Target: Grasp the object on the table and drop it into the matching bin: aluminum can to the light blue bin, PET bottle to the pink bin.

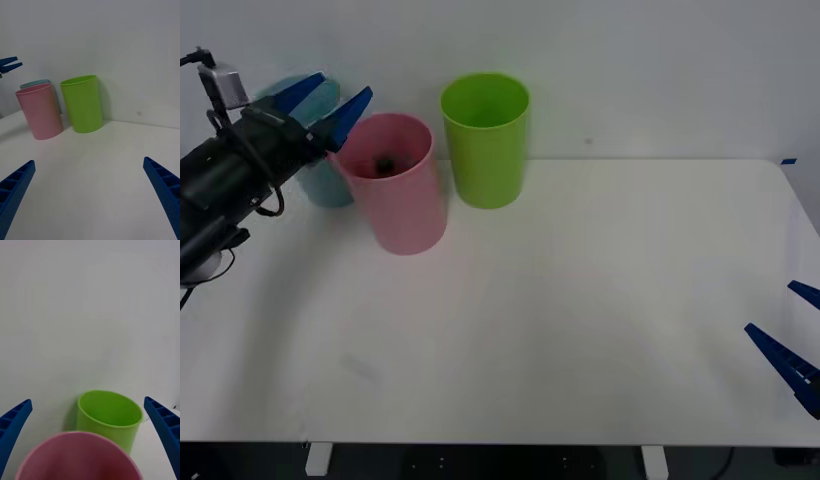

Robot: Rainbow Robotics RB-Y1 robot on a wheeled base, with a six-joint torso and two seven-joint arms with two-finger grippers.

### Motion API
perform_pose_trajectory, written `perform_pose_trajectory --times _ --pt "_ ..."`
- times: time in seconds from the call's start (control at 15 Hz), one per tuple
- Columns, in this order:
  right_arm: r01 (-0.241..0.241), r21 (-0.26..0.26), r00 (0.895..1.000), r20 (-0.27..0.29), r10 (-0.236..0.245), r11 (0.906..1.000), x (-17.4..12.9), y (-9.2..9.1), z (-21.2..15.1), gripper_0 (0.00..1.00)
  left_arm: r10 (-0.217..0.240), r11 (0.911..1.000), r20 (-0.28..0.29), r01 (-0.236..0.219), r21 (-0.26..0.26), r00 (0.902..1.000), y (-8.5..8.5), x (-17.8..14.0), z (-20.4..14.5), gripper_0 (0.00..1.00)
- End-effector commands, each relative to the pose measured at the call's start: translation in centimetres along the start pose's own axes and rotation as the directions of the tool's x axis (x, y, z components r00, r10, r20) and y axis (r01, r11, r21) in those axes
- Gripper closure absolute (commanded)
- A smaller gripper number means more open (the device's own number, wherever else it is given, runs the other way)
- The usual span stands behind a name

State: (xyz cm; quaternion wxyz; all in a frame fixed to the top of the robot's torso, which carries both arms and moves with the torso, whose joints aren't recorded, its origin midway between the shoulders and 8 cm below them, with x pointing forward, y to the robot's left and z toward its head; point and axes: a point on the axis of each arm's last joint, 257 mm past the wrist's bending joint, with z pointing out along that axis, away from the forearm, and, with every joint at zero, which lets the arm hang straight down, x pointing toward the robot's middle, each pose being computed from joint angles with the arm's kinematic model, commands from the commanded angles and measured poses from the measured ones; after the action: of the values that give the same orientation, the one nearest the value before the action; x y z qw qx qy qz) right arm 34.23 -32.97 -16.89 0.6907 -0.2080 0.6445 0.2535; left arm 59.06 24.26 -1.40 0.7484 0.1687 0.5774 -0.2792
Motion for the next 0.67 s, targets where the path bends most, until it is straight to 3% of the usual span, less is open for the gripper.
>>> perform_pose_trajectory --times 0.07,0.67 --pt "0.000 0.000 1.000 0.000 0.000 1.0000 0.0 0.0 0.0 0.00 -0.011 0.9999 -0.007 0.011 -0.003 0.9999 0.5 0.0 -3.3 0.00" --pt "0.000 0.000 1.000 0.000 0.000 1.0000 0.0 0.0 0.0 0.00 0.005 0.9997 -0.071 -0.003 0.026 0.9974 2.1 0.4 -14.9 0.00"
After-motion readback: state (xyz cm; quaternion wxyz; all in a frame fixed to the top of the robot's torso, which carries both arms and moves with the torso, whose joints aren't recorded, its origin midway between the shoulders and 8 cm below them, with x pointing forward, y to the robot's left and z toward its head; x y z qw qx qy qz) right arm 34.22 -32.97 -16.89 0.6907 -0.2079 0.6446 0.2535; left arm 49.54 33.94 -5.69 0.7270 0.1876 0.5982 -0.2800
